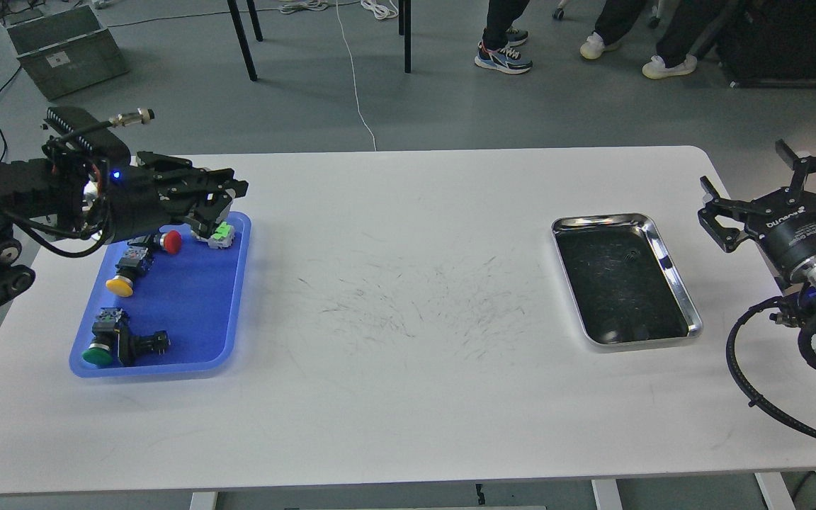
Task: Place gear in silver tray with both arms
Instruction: 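Carry the gear with the left gripper toward the silver tray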
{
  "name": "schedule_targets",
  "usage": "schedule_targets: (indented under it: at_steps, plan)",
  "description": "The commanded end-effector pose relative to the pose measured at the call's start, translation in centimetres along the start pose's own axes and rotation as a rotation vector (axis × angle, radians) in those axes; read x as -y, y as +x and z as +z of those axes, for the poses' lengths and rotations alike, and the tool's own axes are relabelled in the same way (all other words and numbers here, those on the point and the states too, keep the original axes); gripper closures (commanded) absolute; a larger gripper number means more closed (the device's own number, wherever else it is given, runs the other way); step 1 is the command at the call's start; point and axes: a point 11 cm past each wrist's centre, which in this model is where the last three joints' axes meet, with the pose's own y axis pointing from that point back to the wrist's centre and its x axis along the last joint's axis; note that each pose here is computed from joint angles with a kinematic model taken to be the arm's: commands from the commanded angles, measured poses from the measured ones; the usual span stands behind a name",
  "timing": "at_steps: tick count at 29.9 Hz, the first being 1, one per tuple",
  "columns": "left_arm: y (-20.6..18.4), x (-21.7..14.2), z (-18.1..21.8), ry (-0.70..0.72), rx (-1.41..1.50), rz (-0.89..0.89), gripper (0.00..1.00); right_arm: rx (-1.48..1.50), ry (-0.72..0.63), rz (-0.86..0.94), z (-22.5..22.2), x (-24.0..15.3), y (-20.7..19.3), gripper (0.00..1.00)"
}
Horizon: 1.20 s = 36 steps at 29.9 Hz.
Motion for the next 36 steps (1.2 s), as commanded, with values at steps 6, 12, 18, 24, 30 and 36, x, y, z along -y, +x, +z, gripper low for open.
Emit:
schedule_targets:
  at_steps: [6, 12, 18, 24, 30, 36]
  plan:
    - [5.3, 6.6, 9.9, -0.190, -0.014, 0.056, 0.89, -0.017, 0.009, -0.001, -0.9, -0.1, -0.2, 0.02]
    - [5.3, 10.1, 14.9, -0.252, -0.038, 0.040, 0.89, -0.054, 0.023, 0.000, -2.6, -0.3, -0.4, 0.02]
    - [3.5, 12.3, 19.6, -0.312, -0.031, -0.011, 0.90, -0.053, 0.021, 0.003, -2.5, -0.4, -0.2, 0.02]
    - [0.5, 13.6, 22.9, -0.342, -0.069, -0.051, 0.90, -0.054, 0.020, -0.001, -2.5, -0.3, -0.4, 0.02]
    - [-1.6, 16.6, 24.4, -0.315, -0.074, -0.054, 0.90, -0.055, 0.017, 0.000, -2.4, -0.3, -0.4, 0.02]
    - [-5.9, 18.3, 22.6, -0.228, -0.155, -0.110, 0.90, -0.065, -0.004, 0.009, -1.7, -0.3, -0.1, 0.02]
